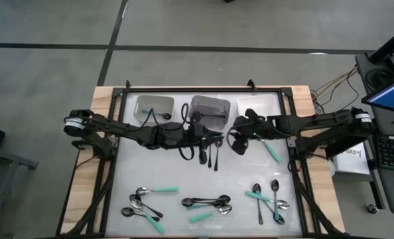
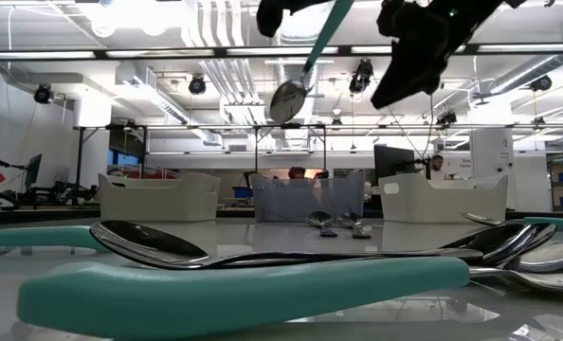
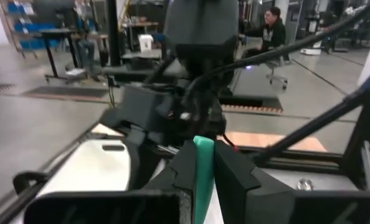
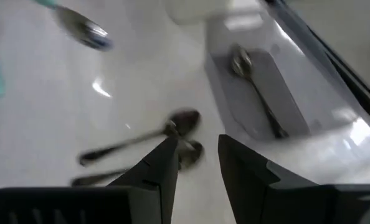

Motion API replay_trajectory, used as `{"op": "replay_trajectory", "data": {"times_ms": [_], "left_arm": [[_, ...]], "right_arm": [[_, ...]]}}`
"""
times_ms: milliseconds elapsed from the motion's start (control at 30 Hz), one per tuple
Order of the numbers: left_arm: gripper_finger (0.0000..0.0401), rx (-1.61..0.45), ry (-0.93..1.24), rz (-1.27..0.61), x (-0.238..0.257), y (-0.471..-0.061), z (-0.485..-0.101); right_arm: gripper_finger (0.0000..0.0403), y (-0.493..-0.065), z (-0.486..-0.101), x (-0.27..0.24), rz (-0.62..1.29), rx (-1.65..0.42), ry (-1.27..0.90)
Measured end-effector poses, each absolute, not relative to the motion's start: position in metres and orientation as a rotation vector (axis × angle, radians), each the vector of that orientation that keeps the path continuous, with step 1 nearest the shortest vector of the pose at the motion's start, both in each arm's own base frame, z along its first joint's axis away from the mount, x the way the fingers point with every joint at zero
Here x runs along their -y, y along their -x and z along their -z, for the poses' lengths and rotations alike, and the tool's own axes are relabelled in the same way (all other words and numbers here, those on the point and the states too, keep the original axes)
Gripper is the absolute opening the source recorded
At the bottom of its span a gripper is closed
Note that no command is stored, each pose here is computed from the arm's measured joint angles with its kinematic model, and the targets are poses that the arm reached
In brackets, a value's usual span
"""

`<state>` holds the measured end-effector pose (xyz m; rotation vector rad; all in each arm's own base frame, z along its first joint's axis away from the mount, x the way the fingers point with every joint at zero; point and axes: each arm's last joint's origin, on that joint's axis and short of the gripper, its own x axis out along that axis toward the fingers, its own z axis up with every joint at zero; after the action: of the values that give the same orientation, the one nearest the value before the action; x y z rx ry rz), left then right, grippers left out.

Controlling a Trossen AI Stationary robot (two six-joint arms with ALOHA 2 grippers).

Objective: Sort silverware by color (type)
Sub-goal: Put the green spoon into the white bin

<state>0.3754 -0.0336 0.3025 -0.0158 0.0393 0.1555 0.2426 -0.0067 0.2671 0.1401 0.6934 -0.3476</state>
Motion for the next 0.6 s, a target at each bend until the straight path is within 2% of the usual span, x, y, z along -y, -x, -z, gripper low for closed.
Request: {"op": "replay_trajectory", "data": {"times_ms": [400, 600], "left_arm": [[0.0016, 0.100, 0.020, -0.169, 0.033, -0.375, -0.316], [0.0016, 0.148, 0.029, -0.168, 0.033, -0.375, -0.321]], "right_arm": [[0.0106, -0.217, -0.264, 0.002, 0.120, -0.178, -0.078], [0.0100, -0.214, -0.252, 0.002, 0.091, -0.057, 0.036]]}}
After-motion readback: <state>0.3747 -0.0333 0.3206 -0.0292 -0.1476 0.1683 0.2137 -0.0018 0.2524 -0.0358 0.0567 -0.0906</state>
